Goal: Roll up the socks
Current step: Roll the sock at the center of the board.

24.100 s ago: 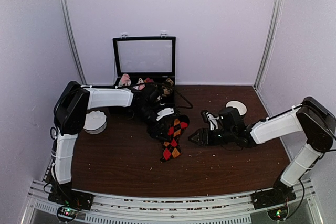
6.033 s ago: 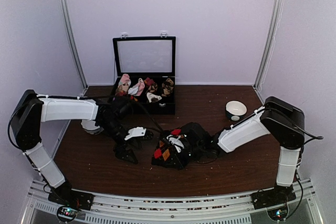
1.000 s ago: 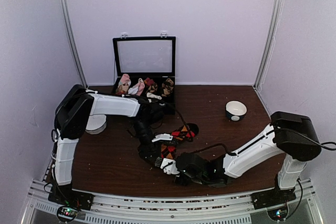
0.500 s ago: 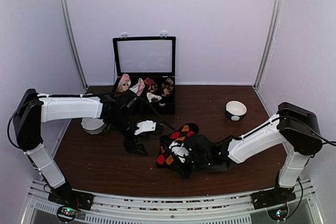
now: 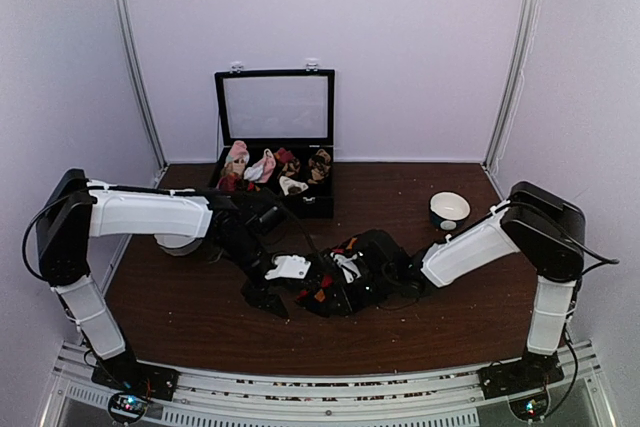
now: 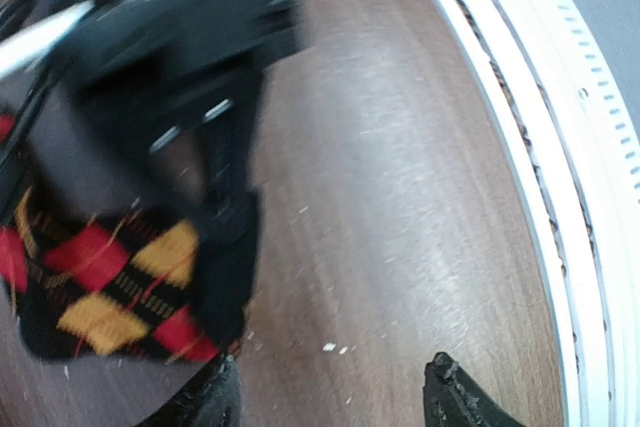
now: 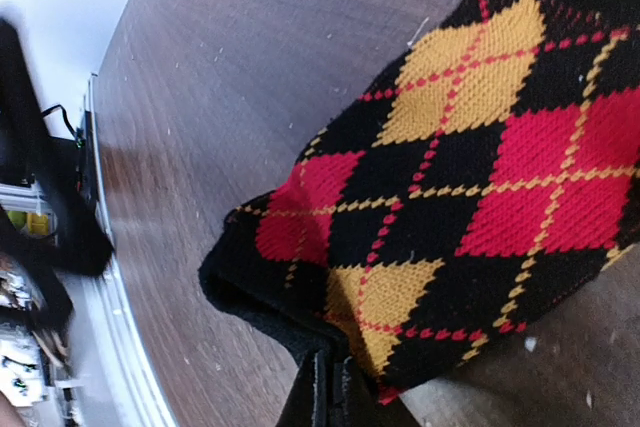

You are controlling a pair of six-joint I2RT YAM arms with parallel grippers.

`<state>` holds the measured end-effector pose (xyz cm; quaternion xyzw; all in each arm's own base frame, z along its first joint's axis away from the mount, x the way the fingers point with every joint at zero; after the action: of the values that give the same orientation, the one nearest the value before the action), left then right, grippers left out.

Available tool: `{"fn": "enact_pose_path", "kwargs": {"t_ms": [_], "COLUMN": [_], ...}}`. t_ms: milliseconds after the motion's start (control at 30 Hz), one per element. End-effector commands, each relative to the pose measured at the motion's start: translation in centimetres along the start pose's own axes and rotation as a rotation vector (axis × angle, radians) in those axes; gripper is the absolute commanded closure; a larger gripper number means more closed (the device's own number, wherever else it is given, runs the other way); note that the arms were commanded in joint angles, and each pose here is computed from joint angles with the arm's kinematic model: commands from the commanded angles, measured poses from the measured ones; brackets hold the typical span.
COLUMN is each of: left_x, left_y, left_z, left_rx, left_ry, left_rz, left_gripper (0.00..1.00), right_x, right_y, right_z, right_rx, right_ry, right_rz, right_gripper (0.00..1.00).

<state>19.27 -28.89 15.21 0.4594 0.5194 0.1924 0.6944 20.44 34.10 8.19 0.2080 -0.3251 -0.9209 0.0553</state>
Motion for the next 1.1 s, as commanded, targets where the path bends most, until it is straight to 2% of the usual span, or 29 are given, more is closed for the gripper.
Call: {"fn": "enact_pose_path", "kwargs": {"t_ms": [0,200,533,833,1067], "left_x": [-1.5,-2.1,0.0,1.1,2.6], "left_y": [-1.0,-2.0,-4.1,-4.4,-4.2], "left_z": [-0.2,1.1,2.5,1.7,1.6], "left_rx": [0.022,-0.025,-0.077,-0.083,-0.073], "left_ry": [-0.133,-0.175,-0.209,-0.19,-0.129], "left_rz": [0.028,0.052,0.209,0.24,0.262], "left_gripper": [0.35,0.34,0.35,0.42,0.54], "right_x": [0.0,-0.6,-0.9,-1.1,-1.0], "right_y": [-0.7,-1.1,-1.8,-1.9,-1.5], "right_z": [-0.5,-0.3,-0.4,-0.3,0.0], "right_rx": [0.001,0.026,0.032,0.035,0.039], "right_ry": [-0.119,-0.107,-0.129,-0.13,-0.114], "right_rz": [0.101,0.144,0.174,0.184,0.191], "right_gripper": [1.0,1.0,1.0,1.0,1.0]}}
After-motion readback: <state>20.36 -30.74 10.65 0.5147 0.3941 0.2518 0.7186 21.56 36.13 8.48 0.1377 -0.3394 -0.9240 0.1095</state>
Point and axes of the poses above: each gripper's point midway between its finger pads, its own y axis back along the fingers, its own z axis along the line the jaws close on, x = y × z, the point moved 9 cm from there along y, back along the fingers, and after that the axes turned 9 degrees about -y, right-handed, at the moved point
